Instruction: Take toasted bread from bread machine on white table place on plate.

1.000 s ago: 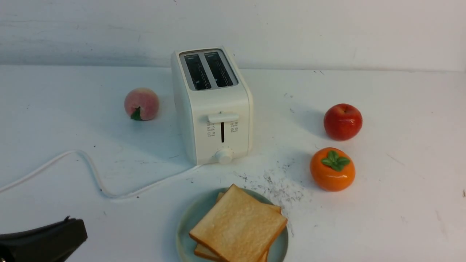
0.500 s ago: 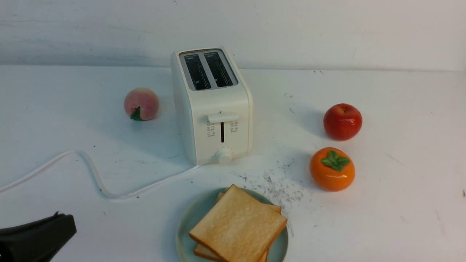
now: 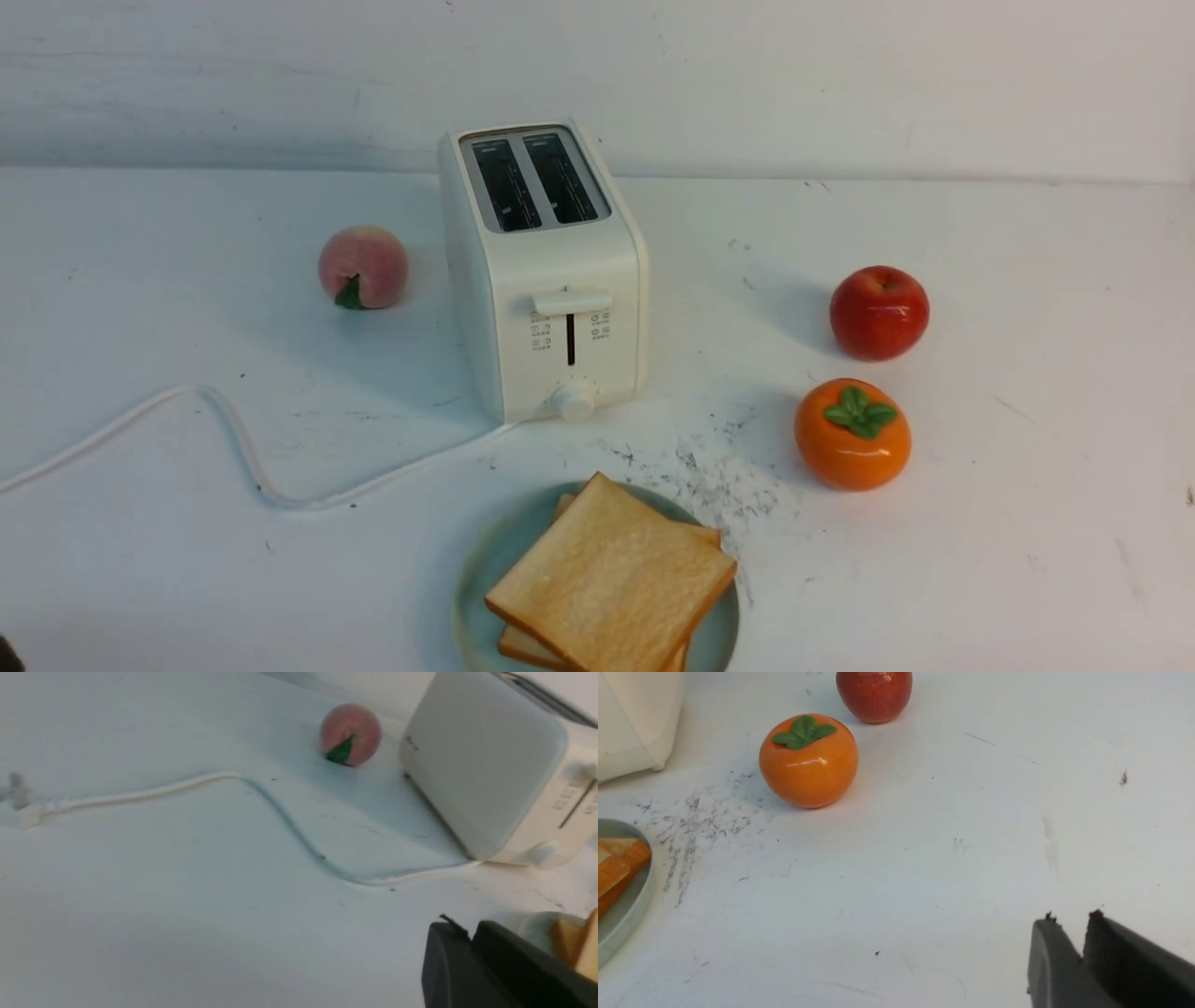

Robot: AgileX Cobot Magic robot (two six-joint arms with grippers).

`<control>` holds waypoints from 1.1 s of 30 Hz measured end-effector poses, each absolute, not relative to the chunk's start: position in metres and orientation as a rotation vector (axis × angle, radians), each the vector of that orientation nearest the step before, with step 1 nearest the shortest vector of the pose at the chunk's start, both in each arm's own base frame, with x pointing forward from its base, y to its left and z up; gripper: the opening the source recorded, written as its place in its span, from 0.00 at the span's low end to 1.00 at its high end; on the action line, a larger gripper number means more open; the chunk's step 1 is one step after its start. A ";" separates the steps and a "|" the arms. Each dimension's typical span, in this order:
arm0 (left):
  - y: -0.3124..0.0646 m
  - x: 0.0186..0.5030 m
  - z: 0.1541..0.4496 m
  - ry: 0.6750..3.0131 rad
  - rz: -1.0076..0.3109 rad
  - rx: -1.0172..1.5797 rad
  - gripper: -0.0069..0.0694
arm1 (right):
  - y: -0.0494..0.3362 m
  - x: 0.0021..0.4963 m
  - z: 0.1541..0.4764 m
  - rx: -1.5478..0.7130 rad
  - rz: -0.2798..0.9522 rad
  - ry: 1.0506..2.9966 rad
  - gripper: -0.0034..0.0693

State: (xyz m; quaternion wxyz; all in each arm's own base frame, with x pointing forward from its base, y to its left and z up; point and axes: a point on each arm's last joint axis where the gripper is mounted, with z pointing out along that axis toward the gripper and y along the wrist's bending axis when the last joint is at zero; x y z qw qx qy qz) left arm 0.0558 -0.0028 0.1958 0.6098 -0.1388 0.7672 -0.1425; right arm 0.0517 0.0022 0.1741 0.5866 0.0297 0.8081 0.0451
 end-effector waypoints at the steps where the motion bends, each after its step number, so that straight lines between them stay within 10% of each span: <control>1: -0.003 0.055 0.192 1.773 -0.326 -0.324 0.17 | 0.002 0.052 0.174 0.069 0.105 1.884 0.20; 33: -0.005 0.052 0.168 1.885 -0.365 -0.339 0.21 | 0.002 0.052 0.174 0.070 0.106 1.883 0.25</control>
